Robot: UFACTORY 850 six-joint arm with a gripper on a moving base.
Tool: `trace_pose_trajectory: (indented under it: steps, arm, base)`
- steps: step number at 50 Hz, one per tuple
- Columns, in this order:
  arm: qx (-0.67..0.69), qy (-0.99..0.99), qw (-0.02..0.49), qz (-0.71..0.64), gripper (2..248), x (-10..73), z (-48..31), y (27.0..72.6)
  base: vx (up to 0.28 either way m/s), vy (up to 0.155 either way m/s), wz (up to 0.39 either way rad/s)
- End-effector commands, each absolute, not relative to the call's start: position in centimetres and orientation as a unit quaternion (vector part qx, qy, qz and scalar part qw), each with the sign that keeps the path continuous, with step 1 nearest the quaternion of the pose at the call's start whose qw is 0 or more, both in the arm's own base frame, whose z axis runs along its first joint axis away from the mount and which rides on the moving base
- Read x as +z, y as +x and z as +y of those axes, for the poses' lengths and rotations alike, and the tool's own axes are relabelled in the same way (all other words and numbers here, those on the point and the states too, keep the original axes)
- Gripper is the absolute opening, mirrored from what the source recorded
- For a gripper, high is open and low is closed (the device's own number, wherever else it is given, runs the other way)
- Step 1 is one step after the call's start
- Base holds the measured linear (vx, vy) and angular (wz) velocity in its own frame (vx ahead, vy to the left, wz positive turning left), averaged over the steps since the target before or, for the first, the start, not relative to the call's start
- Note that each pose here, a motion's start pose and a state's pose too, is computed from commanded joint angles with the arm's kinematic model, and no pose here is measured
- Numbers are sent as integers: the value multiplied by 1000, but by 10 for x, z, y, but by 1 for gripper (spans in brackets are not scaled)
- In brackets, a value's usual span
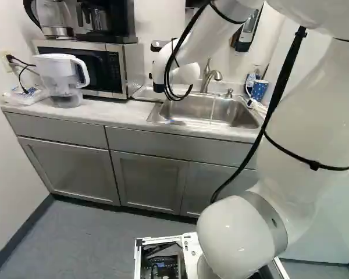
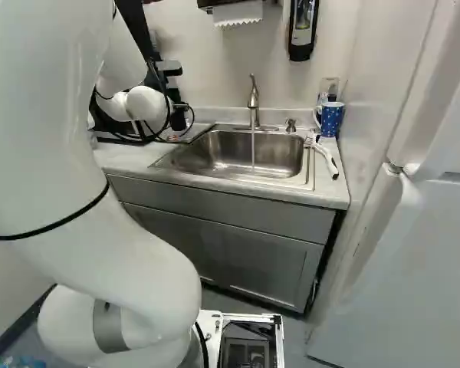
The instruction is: Rinse the cup and place it in the tray
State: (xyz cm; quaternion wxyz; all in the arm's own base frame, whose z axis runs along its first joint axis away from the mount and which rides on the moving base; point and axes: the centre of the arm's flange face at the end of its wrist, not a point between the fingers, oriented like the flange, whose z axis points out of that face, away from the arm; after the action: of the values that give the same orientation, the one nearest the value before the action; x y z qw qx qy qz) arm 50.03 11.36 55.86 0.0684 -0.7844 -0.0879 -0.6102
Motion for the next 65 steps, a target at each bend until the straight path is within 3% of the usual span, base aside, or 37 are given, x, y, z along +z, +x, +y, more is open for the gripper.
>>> trace_pose_trajectory:
  steps: [65]
  arm:
    - [-606,-795,10,-13,125,549,16,495]
  base:
    - [0,0,0]
